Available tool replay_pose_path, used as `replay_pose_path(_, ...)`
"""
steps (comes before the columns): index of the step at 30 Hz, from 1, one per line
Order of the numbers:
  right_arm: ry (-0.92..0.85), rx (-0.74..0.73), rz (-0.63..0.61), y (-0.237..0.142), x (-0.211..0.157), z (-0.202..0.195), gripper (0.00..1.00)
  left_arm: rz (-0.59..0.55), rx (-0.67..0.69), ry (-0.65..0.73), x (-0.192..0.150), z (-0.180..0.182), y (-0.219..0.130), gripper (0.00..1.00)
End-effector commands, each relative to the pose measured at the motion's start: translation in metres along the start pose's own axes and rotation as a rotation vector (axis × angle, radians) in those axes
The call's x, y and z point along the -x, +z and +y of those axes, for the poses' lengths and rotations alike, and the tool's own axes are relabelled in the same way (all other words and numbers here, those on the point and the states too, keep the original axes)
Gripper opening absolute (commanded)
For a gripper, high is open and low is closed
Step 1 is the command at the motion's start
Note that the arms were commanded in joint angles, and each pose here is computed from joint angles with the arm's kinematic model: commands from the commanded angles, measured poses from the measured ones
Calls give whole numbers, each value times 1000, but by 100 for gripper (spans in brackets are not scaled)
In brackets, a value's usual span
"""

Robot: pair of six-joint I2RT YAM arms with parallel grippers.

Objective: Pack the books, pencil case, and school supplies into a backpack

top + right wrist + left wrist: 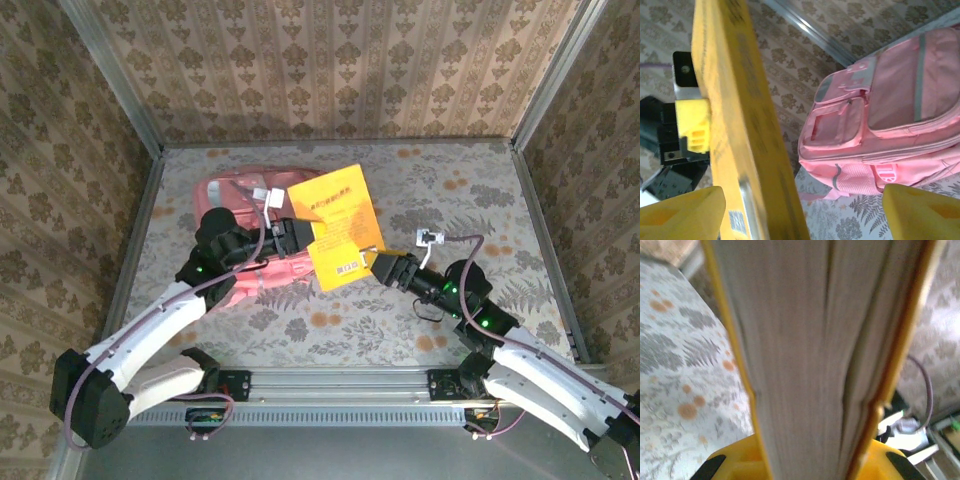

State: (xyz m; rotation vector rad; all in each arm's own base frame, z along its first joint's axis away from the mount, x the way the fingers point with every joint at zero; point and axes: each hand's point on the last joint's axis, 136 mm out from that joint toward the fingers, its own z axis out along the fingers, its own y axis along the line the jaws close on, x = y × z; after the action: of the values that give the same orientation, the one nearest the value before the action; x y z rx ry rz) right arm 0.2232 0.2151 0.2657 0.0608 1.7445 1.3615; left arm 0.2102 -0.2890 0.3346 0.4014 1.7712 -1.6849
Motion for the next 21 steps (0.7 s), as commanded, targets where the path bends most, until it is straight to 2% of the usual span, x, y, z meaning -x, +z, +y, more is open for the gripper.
replay_pose_path(1,68,101,-138,3,28,20,85,-238,-47,-13,45,-19,-7,0)
replay_pose_path(8,135,128,-173,31,35,25,90,-274,-75,-83,55,-16,2,0)
replay_pose_path(12,148,162,-210,44,40,33,88,-286,-71,-92,56,-14,3,0)
replay_pose_path(14,143,177,-239,46,45,38,81,-286,-63,-100,54,-12,4,0)
replay_pose_path(19,136,177,-300,46,53,39,48,-293,-25,-139,48,4,7,0)
replay_pose_path(21,138,170,-304,48,54,38,41,-287,-25,-156,47,7,10,0)
